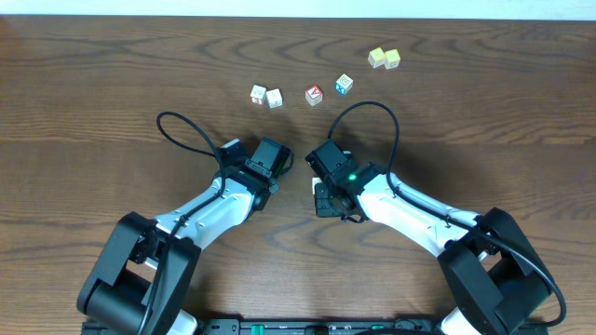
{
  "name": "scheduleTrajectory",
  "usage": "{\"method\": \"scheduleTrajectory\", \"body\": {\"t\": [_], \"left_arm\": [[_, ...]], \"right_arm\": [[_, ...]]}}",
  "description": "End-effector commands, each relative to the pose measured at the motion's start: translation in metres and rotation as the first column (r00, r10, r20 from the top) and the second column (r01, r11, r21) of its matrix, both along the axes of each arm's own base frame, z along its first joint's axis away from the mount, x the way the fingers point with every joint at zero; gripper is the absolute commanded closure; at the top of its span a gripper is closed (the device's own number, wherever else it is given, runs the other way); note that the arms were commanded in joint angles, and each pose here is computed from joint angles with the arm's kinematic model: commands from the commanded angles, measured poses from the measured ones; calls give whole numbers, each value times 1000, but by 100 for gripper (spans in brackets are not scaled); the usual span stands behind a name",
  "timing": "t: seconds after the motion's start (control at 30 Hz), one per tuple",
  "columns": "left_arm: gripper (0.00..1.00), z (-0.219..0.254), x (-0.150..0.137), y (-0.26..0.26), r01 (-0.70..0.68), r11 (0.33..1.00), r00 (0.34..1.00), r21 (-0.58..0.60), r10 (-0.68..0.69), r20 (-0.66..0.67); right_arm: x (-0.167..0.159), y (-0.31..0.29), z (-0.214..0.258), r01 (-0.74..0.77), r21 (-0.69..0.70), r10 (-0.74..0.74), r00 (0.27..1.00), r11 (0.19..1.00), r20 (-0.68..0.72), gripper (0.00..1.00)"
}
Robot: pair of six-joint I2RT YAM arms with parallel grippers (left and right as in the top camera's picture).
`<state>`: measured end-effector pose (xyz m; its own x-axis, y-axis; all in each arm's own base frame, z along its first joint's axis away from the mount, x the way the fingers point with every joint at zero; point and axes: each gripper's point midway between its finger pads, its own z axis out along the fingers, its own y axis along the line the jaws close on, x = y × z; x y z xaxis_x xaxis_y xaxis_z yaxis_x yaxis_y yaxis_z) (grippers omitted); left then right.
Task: Lift 4 blocks
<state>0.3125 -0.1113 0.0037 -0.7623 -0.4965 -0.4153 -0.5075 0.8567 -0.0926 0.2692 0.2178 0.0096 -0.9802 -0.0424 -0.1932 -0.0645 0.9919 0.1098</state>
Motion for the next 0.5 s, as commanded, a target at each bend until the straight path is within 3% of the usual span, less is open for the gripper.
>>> {"method": "scheduleTrajectory", "body": {"t": [0.0,0.47], "left_arm": [[93,3,-1,6,-16,1000,1000,14,16,11],[93,2,-1,6,-16,1000,1000,15,16,11]], "right_arm": [[2,-2,-1,12,-23,-12,1000,1000,19,99],[7,-3,-1,17,-30,-16,999,999,41,99]]}}
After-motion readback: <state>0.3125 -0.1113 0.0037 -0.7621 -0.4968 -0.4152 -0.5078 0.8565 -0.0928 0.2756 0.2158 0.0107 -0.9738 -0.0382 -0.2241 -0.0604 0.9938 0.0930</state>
